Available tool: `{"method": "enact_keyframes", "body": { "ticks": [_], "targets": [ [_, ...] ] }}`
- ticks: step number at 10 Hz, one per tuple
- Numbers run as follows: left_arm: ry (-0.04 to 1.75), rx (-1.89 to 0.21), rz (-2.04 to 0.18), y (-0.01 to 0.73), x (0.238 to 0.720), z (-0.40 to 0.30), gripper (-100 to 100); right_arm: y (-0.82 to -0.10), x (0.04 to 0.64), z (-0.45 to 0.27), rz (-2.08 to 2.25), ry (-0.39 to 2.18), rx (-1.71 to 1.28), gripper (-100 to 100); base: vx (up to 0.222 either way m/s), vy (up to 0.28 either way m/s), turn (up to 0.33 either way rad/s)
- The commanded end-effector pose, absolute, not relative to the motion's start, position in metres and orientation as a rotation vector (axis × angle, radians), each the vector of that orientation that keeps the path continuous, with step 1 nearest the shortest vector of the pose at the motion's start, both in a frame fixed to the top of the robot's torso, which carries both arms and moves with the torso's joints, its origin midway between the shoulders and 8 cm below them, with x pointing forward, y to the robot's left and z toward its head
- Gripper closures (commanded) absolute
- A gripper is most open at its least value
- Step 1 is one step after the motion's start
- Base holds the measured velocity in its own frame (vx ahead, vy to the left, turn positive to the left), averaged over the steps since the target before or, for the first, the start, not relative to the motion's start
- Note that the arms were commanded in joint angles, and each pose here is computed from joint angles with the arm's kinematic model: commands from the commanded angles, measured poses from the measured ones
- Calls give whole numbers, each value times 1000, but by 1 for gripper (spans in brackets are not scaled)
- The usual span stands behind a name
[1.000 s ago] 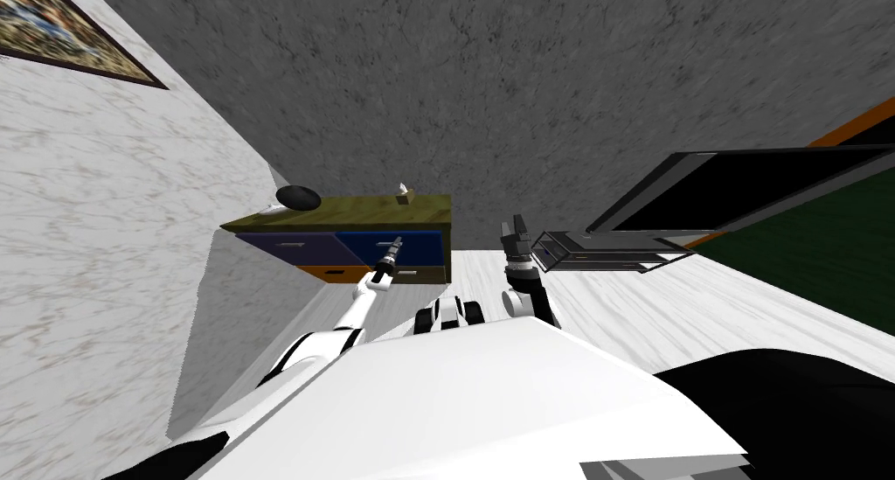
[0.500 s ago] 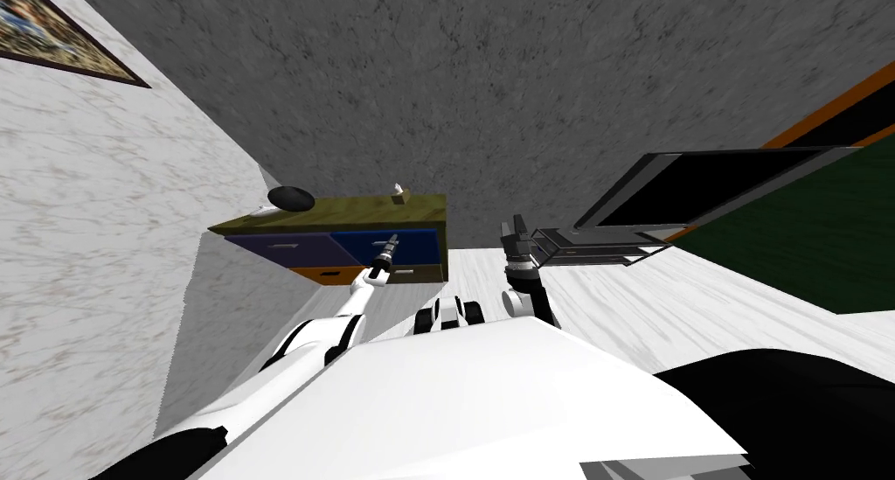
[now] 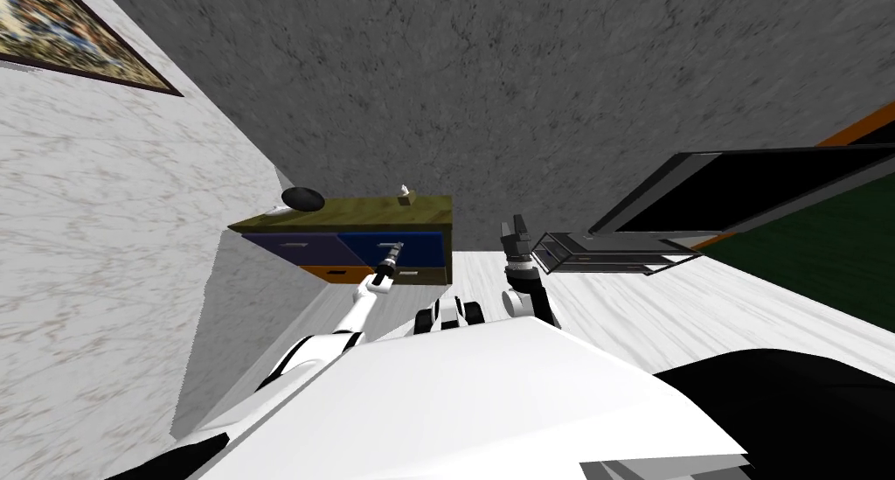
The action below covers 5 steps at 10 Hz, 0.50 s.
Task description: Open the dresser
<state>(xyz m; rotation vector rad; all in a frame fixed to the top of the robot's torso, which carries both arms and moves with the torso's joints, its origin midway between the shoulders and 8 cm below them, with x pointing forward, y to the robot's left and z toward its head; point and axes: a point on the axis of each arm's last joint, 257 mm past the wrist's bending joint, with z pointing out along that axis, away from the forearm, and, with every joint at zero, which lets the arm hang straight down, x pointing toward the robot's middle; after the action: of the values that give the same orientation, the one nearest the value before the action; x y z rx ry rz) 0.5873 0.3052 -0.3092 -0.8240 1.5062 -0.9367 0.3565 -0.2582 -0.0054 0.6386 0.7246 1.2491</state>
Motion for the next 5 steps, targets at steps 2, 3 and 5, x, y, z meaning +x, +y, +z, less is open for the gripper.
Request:
{"method": "enact_keyframes", "body": {
  "ticks": [2,3,5],
  "targets": [
    [1534,-809,-937,286,571,-319,100,-258,357,-5,1249,725,639,0,72,37,84],
    [1524,-798,-945,284,573,-312,100,-258,357,-5,1249,725,639,0,27,7,-5],
    [1545,-795,-948,270,561,-320,100,-258,357,-5,1249,725,639,0,25,13,50]
  ]
}}
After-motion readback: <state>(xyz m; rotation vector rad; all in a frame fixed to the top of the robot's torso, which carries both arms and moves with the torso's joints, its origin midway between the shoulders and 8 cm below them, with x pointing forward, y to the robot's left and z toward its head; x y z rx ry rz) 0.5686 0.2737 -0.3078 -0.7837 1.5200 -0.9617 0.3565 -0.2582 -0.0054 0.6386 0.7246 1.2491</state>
